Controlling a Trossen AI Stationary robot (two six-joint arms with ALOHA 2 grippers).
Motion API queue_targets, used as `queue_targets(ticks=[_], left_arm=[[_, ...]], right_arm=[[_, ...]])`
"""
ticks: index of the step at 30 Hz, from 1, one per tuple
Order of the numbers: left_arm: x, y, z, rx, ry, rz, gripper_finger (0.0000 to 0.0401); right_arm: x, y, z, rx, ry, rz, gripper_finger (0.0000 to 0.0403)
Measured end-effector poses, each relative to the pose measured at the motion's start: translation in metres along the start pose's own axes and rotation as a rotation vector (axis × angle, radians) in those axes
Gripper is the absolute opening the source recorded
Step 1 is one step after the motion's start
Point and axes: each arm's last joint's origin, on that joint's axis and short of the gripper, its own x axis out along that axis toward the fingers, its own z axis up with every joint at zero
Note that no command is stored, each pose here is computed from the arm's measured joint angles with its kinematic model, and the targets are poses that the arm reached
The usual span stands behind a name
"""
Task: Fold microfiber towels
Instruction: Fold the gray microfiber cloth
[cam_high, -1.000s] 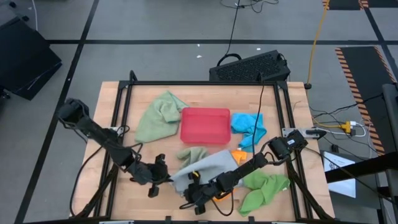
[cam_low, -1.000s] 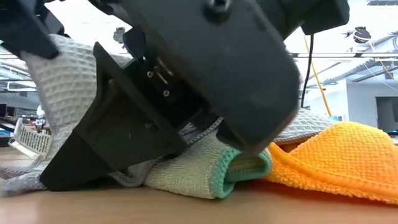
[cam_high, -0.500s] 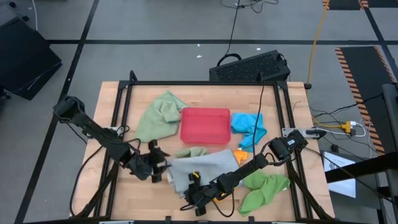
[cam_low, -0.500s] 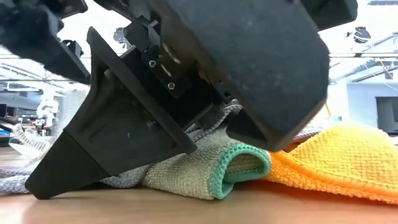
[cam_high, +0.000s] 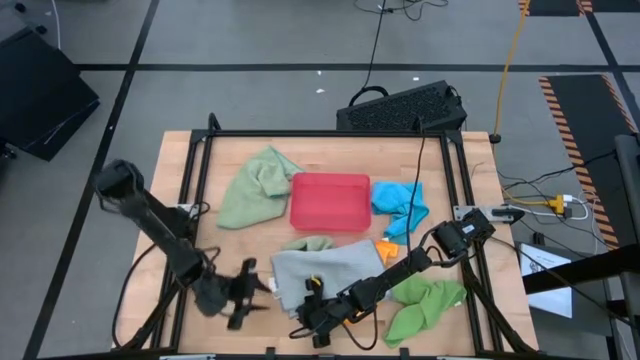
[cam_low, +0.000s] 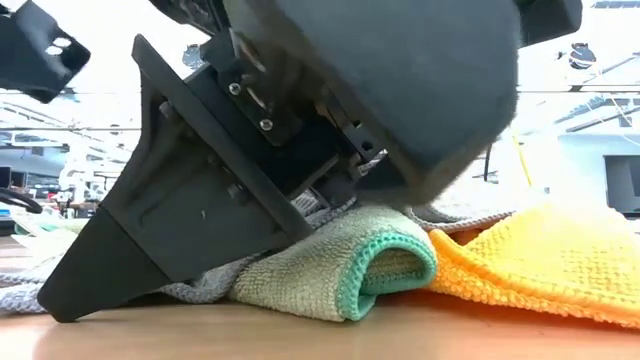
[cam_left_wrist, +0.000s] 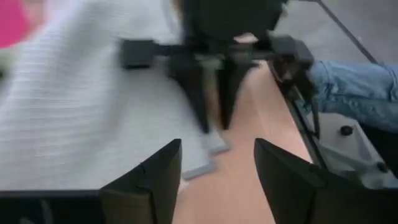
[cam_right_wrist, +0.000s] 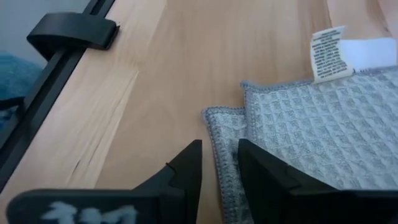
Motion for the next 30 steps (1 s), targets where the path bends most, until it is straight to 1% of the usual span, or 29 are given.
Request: queue_targets(ticks=[3,7,12,14,17,20,25,30], left_arm=[[0.018,-0.010,-0.016,0.057,0.006,0.007,0.0179],[0.045,-0.018,-0.026,0.140,0.051,0.052,0.0165],[0.071,-0.030,-0.025,0.253,0.070,0.069,0.0174],[0.077,-0.030,-0.027,0.280,0.107,0.090,0.0180],[0.079,-0.027,-0.030,0.278,0.176,0.130,0.0183],[0.079,-0.026,-0.032,0.258,0.196,0.147,0.0177],[0.080,-0.025,-0.030,0.262,0.190,0.149,0.0144],[0.078,-0.026,-0.028,0.270,0.182,0.140,0.0106]], right_arm=[[-0.004,0.005,0.001,0.006,-0.002,-0.005,0.0096],[-0.012,0.015,0.002,0.009,-0.020,-0.026,0.0096],[-0.017,0.023,0.002,0.042,-0.045,-0.057,0.0095],[-0.019,0.026,0.002,0.062,-0.049,-0.061,0.0096],[-0.020,0.031,0.000,0.077,-0.058,-0.075,0.0095],[-0.022,0.035,-0.001,0.079,-0.073,-0.106,0.0095],[-0.024,0.037,-0.001,0.094,-0.098,-0.150,0.0095],[-0.025,0.041,0.005,0.107,-0.154,-0.116,0.0100]])
